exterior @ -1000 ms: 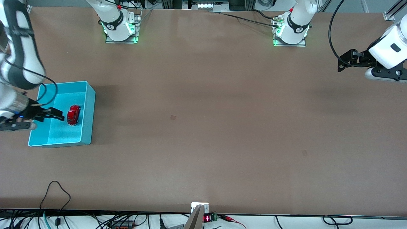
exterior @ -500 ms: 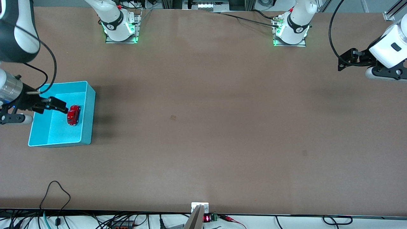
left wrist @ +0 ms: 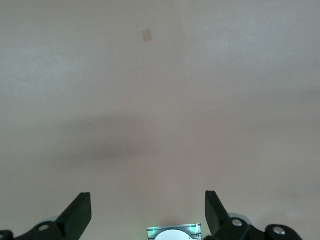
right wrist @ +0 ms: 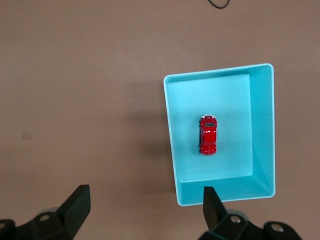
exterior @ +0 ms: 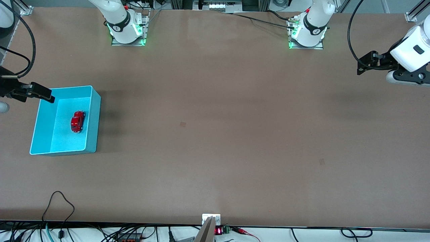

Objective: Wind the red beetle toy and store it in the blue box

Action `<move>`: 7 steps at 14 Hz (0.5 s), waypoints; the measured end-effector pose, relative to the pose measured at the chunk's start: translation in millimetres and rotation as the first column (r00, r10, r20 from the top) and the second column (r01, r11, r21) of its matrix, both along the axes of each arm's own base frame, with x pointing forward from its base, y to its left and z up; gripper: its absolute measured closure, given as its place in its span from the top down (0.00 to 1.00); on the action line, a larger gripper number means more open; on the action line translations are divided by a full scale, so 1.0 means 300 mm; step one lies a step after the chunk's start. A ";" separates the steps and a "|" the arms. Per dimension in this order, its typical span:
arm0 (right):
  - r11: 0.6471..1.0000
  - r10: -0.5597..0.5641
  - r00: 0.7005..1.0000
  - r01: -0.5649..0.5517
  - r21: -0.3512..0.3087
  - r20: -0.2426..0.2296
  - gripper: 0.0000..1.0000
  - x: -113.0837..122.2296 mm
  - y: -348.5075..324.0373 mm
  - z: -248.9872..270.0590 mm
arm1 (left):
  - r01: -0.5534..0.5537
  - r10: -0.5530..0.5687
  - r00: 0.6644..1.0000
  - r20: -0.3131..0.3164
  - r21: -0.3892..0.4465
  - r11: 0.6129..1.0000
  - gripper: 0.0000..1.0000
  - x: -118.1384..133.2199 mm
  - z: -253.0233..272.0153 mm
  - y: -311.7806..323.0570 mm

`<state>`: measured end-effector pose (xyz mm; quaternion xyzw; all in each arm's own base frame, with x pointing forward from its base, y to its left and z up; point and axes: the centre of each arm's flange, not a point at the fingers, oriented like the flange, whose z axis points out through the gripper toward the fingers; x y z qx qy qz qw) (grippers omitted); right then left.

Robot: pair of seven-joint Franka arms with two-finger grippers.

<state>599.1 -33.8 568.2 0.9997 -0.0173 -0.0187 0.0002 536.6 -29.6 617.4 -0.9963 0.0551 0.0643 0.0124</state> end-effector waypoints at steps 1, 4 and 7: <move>1.000 0.000 1.000 0.000 -0.002 -0.011 1.00 -0.012 -0.003 -0.013 | 0.000 0.000 1.000 0.000 0.000 1.000 1.00 0.000 0.000 0.000; 1.000 0.000 1.000 0.000 0.004 -0.013 1.00 -0.074 -0.003 -0.003 | -0.001 0.001 1.000 0.000 0.000 1.000 1.00 0.000 0.000 0.002; 1.000 0.001 1.000 -0.001 0.009 0.010 1.00 -0.116 -0.004 0.007 | -0.001 0.001 1.000 0.000 0.000 1.000 1.00 0.000 0.000 0.002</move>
